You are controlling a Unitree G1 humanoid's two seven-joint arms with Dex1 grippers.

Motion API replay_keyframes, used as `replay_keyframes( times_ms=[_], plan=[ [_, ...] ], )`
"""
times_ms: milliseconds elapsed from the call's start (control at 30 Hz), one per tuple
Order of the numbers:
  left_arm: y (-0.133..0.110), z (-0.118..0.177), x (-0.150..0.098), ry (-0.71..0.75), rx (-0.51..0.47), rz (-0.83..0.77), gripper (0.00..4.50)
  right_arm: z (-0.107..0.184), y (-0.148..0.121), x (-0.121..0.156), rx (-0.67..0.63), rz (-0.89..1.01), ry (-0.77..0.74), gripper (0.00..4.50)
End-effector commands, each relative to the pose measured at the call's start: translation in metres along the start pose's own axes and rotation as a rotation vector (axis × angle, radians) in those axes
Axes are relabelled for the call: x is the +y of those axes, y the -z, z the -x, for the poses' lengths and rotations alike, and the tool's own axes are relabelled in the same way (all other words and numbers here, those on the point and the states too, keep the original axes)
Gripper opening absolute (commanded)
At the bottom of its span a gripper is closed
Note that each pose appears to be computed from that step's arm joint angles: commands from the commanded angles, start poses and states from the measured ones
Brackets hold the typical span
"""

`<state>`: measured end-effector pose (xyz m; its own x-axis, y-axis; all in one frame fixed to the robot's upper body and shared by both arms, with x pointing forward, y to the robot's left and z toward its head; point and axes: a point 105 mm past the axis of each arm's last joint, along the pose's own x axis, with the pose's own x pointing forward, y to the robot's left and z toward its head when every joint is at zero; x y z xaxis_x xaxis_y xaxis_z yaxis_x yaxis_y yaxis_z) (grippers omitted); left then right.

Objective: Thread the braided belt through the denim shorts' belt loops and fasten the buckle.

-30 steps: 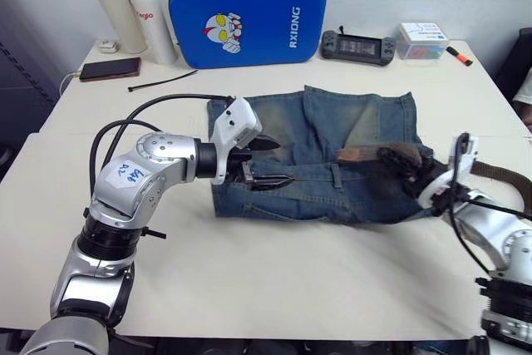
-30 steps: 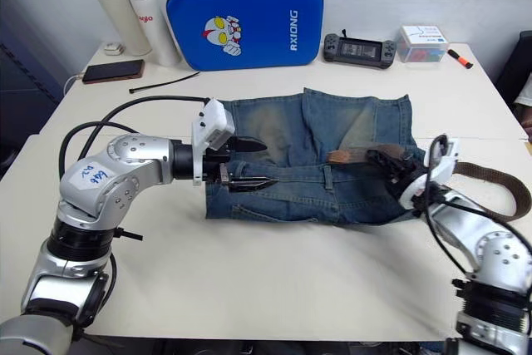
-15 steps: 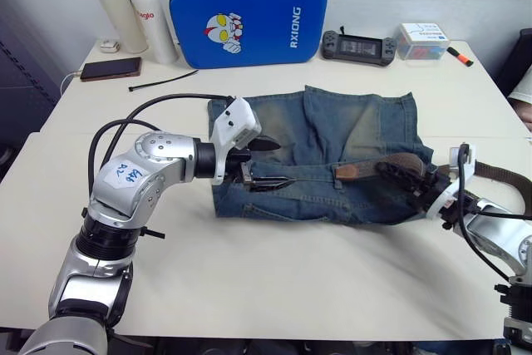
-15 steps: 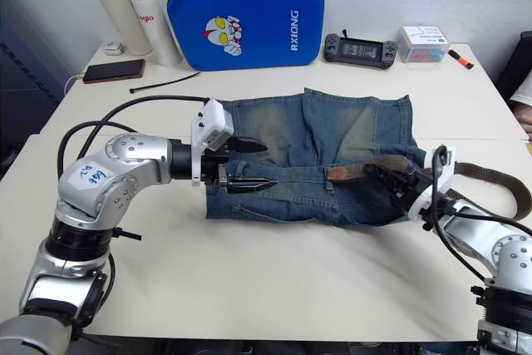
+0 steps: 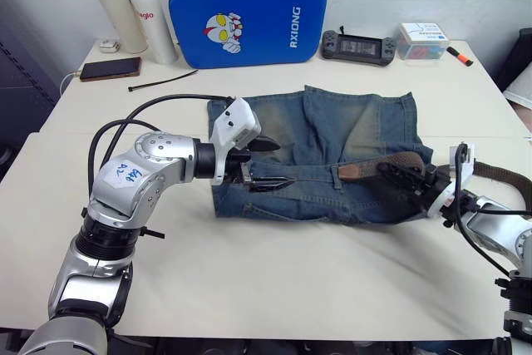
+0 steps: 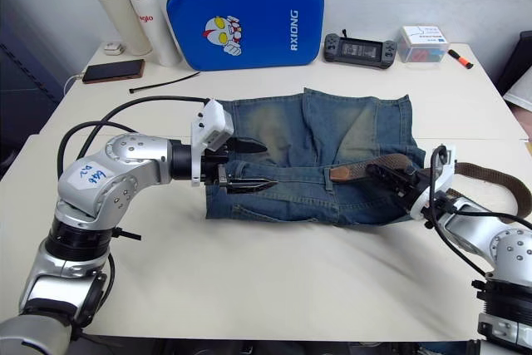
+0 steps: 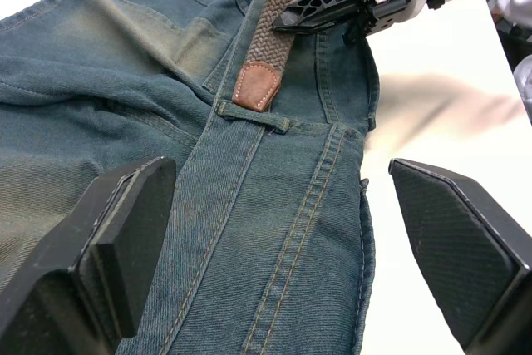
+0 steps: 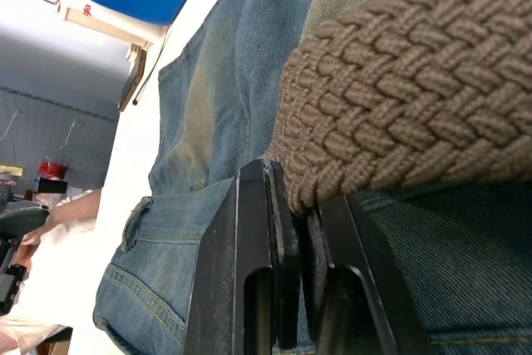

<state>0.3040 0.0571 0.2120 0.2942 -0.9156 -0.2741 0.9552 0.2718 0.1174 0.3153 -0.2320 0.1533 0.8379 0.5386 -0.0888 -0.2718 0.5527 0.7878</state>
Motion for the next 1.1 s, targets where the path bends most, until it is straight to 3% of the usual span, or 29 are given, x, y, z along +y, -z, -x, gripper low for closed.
replay_keyframes(
  times_ms=[33, 367, 1100],
  plan=[
    [-0.008, 0.005, 0.0, -0.01, -0.017, -0.035, 4.5, 0.005, -0.014, 0.002, -0.039, 0.037, -0.003, 0.03],
    [-0.007, 0.004, -0.002, -0.003, -0.014, -0.043, 4.5, 0.006, -0.016, -0.008, -0.067, 0.014, 0.028, 0.03],
    [-0.006, 0.003, -0.001, -0.009, -0.009, -0.049, 4.5, -0.031, 0.035, 0.019, 0.1, -0.025, -0.099, 0.03]
  ],
)
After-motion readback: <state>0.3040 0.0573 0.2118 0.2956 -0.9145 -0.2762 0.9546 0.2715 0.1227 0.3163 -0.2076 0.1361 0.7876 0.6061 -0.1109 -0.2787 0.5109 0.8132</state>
